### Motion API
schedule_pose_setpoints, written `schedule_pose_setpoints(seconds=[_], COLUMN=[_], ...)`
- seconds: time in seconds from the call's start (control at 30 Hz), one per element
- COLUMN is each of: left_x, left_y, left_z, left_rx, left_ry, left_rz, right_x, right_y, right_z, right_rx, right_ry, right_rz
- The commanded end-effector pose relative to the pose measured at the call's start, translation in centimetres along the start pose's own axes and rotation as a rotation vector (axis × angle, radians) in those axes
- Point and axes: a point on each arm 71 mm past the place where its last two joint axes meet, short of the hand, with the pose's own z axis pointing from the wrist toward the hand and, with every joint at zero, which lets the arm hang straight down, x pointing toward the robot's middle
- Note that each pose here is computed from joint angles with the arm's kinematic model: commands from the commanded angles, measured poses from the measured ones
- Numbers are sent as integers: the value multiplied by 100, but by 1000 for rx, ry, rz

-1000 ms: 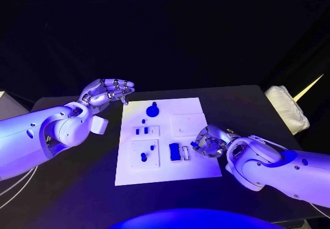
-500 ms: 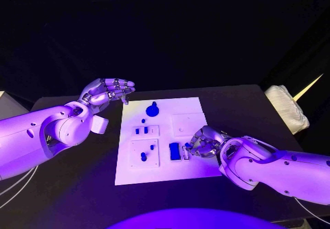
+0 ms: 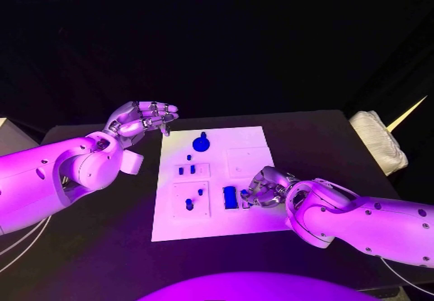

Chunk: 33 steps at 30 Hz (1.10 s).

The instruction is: Assemble the parts on the task board

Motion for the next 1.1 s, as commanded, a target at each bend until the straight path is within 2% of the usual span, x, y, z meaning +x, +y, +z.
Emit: schedule_pose_setpoints(seconds=[0.03, 0.77, 1.1], left_x=[28, 16, 10], left_y=[-9, -5, 0], left_z=[6, 1, 2], left_rx=[7, 0, -5], left_ry=[18, 16, 14], left_rz=[-11, -10, -10], right_x=[41, 54, 63], right_y=[10, 25, 15], right_z=[2, 22, 25], right_rx=[-5, -16, -11], right_ry=[15, 6, 20], right_rz=[-39, -73, -83])
